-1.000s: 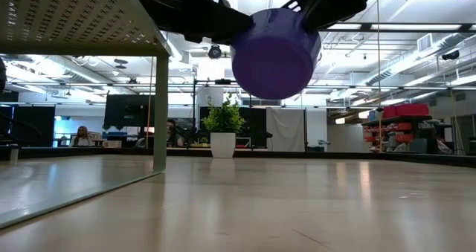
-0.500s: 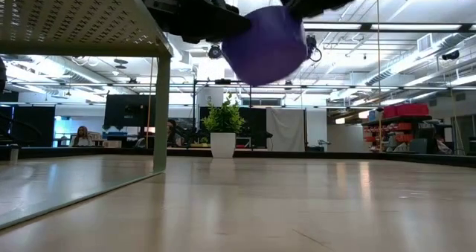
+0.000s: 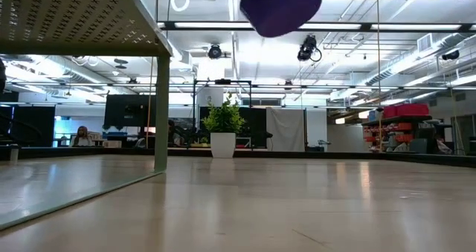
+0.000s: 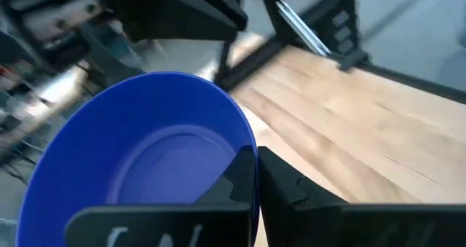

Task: Pick & Place Mini bowls
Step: Stack the blue bowl on top of the stacked blue bowl on the shelf

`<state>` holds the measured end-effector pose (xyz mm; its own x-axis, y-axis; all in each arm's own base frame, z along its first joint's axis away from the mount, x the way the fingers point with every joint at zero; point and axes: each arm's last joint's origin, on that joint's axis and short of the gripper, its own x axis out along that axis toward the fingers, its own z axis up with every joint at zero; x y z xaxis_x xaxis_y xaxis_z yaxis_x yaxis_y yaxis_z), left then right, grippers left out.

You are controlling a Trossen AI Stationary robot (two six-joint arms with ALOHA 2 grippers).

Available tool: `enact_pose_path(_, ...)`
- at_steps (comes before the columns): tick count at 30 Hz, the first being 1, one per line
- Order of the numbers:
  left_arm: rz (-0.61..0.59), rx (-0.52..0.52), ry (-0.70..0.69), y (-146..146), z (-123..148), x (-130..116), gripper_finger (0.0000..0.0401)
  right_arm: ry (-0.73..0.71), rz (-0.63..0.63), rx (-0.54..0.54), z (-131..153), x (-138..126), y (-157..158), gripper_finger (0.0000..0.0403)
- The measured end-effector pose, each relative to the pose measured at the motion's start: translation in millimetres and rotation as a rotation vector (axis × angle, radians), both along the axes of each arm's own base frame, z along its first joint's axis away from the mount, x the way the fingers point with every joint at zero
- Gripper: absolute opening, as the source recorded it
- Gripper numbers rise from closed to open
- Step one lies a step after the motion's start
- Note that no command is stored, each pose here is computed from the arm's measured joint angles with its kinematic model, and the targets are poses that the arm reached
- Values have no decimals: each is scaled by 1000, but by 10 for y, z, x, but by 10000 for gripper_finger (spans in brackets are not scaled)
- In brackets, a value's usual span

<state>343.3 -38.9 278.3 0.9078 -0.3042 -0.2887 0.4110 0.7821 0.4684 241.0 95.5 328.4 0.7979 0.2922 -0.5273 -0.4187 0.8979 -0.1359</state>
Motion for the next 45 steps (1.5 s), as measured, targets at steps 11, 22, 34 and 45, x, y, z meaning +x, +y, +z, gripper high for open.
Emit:
enact_pose_path(11, 11, 10, 246, -584, 1002, -202, 7, 8, 93, 175, -932, -236, 404, 13)
enact_pose_path(22, 284, -105, 541, -1143, 1237, -821, 5, -161, 116, 311, -1375, -438, 331, 7)
enact_pose_path(34, 544, -154, 646, -1515, 1110, -1383, 7, -173, 84, 316, -1369, -401, 273, 6)
enact_pose_path(45, 619, -176, 546, -1704, 1082, -1657, 6, -163, 79, 331, -1372, -401, 271, 6)
